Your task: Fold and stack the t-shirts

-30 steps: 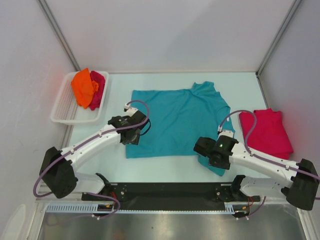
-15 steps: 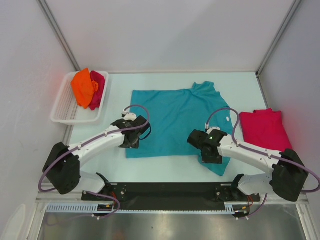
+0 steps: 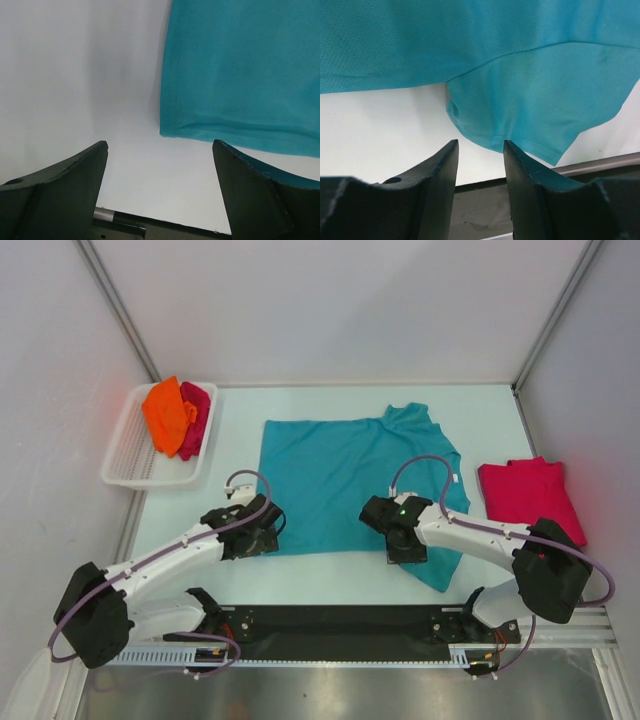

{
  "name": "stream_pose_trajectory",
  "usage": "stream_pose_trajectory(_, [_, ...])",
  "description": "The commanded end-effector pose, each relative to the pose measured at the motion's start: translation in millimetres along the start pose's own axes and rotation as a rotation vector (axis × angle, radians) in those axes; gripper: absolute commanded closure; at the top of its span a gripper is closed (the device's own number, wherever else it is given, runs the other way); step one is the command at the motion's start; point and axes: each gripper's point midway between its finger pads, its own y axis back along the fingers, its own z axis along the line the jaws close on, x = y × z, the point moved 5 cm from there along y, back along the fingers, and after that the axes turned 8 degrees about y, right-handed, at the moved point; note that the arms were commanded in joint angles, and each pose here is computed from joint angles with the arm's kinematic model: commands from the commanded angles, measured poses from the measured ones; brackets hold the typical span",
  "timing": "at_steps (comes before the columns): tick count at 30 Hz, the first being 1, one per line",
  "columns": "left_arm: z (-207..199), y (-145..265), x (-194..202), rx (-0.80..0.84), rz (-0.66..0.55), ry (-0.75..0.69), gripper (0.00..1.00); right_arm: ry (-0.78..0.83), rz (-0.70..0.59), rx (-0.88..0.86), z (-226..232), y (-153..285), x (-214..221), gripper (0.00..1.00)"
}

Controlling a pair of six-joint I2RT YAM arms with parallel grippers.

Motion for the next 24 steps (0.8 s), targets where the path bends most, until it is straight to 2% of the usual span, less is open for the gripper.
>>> stream_pose_trajectory(1, [-9, -7, 11, 0.058, 0.017, 0.091, 0.09, 0.022, -0.030, -0.027, 7, 6, -11, 0.54])
stream_pose_trajectory(19, [-28, -34, 28, 0.098, 0.051, 0.039, 0.09, -0.007, 0.026, 0.040, -6, -2, 7, 0.55])
stream_pose_trajectory(24, [-30, -37, 30, 0.104, 0.057, 0.026, 0.10, -0.012, 0.035, 0.045, -7, -2, 10, 0.60])
